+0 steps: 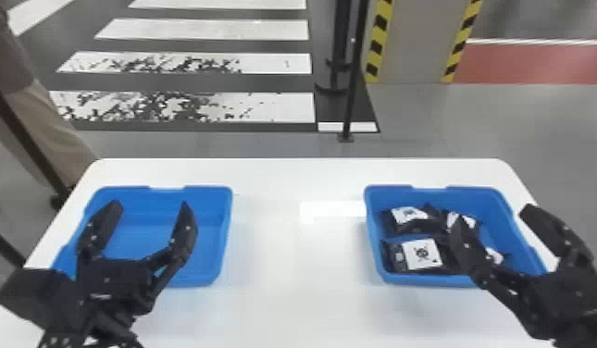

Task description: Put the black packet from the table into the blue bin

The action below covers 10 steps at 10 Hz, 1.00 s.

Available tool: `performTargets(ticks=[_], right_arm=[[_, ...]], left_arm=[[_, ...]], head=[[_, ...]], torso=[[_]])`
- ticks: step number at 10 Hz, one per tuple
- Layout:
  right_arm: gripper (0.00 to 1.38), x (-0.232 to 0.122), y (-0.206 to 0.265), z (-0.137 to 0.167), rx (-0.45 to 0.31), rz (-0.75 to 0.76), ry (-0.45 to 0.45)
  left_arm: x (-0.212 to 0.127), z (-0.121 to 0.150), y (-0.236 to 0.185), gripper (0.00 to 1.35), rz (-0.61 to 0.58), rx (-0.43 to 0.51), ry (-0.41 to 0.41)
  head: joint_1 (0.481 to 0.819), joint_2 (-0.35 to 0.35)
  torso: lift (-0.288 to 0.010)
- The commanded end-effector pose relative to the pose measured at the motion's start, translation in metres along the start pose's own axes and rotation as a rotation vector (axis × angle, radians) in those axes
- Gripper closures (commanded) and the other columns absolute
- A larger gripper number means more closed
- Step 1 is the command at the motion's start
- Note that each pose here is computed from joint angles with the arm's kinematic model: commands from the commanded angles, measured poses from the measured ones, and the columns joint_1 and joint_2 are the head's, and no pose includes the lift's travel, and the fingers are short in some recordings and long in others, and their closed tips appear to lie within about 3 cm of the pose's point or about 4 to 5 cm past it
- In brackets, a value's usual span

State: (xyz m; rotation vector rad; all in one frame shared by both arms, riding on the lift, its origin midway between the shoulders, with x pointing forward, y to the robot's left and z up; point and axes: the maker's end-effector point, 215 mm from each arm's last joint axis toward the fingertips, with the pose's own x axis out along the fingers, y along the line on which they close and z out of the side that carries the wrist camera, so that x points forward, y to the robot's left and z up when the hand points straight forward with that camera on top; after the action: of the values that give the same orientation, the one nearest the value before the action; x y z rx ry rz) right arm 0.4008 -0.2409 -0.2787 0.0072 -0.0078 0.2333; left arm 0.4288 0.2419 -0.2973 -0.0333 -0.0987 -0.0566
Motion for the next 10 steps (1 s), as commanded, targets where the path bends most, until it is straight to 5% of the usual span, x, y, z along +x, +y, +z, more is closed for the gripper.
performTargets(ticks=[1, 10], right_arm=[[0.12, 0.0000, 0.0000, -0.0009, -0.001, 0.000, 0.003], [0.12, 0.0002, 0.0001, -0.0007, -0.003, -0.002, 0.006]], left_arm=[[0.0000, 0.0000, 0.0002, 0.12, 0.000, 0.000, 0.000], [0.0017, -0.0003, -0.0007, 0.12, -0.001, -0.005, 0.002]], head=[[0.695, 0.001], [0.695, 0.001]], torso=[[-0.110], [-0.110]])
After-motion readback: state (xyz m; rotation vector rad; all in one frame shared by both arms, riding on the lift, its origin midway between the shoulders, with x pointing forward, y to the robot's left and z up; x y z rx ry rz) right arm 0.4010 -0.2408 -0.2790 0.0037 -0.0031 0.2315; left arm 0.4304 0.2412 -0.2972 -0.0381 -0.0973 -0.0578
